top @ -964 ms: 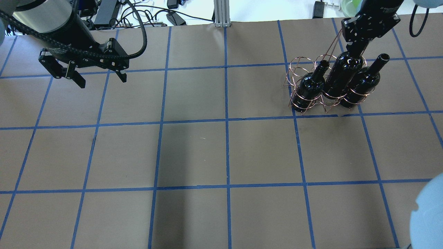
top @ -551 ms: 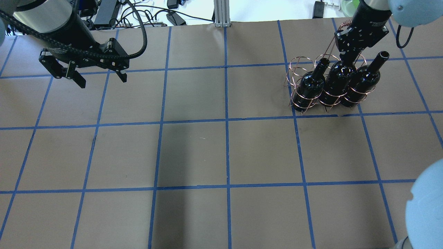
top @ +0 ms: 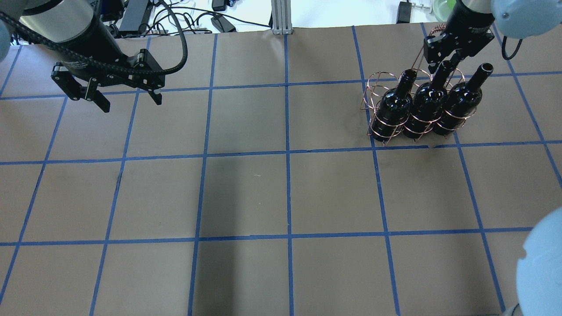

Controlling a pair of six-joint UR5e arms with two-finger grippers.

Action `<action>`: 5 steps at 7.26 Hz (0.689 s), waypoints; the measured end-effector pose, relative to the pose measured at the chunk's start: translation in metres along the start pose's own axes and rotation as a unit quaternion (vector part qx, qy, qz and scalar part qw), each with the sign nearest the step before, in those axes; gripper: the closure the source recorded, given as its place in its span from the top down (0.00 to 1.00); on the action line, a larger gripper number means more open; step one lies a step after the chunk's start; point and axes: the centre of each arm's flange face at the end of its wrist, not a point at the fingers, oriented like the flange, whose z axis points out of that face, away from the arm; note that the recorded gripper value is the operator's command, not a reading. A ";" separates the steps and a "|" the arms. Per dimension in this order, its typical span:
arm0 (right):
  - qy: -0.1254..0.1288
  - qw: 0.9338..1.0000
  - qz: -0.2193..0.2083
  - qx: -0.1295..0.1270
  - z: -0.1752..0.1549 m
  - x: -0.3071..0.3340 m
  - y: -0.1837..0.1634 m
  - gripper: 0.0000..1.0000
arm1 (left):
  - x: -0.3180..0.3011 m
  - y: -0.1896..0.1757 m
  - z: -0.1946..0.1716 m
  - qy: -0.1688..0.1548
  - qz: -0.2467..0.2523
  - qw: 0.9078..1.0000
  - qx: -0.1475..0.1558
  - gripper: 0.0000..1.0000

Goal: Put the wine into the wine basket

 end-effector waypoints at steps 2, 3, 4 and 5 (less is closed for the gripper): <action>0.002 1.000 0.001 0.018 -0.053 -0.009 0.028 1.00 | 0.000 0.001 0.000 0.000 -0.002 1.000 0.000 1.00; -0.002 1.000 0.003 0.024 -0.086 -0.017 0.052 1.00 | 0.000 0.001 0.000 0.000 -0.002 1.000 0.000 1.00; -0.005 1.000 0.011 0.024 -0.112 -0.025 0.075 1.00 | 0.000 0.001 0.000 0.001 -0.002 1.000 0.000 1.00; -0.009 0.999 0.038 0.016 -0.129 -0.032 0.093 1.00 | 0.000 0.001 0.000 0.003 -0.002 1.000 0.000 1.00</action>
